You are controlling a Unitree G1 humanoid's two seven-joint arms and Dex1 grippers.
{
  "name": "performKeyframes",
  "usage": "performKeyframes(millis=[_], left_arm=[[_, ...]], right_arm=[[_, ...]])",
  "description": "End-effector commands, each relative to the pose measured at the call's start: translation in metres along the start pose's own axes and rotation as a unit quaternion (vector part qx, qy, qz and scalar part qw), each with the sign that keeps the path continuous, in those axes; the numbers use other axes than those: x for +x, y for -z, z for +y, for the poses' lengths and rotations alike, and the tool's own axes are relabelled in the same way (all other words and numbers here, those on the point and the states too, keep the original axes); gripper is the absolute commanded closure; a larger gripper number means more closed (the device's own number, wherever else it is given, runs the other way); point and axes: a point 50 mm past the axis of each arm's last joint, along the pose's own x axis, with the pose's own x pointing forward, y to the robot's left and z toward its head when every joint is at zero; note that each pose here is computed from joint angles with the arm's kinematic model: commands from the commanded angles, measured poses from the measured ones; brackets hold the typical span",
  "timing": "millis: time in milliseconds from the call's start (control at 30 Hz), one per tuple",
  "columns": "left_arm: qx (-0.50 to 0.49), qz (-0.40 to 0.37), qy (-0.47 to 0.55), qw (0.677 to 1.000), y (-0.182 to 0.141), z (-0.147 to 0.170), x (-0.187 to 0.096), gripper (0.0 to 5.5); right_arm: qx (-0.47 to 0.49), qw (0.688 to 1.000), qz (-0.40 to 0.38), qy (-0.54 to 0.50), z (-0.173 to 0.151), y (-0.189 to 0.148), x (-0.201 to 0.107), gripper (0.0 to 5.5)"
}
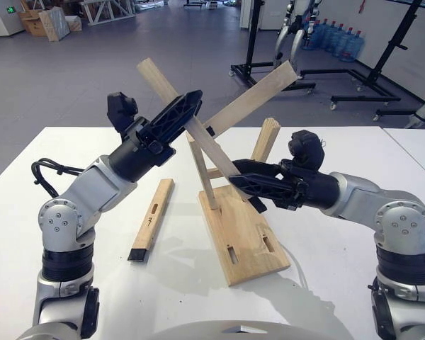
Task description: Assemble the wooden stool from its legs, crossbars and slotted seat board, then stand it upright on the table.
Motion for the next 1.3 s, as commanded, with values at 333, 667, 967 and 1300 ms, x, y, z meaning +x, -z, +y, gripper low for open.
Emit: performKeyframes(millis=[333, 667, 967, 1300], left_arm=[[0.128, 0.092, -0.046, 0.986, 0.012, 0.003, -0.013, 3.4], [0.289, 0.105, -0.081, 0.948, 0.047, 0.002, -0.024, 3.41], [0.286, 0.088, -0.108, 0.948, 0.045, 0.019, -0.036, 3.41], [0.284, 0.101, -0.117, 0.946, 0.039, 0.032, -0.038, 3.41]], right_arm=[[-0.027, 0.992, 0.015, 0.122, 0.003, -0.019, -0.069, 0.36], [0.065, 0.958, 0.065, 0.272, -0.034, 0.055, -0.135, 0.1], [-0.034, 0.92, 0.328, 0.212, -0.022, 0.084, -0.147, 0.1], [-0.206, 0.86, 0.436, 0.167, -0.036, 0.135, -0.122, 0.1]])
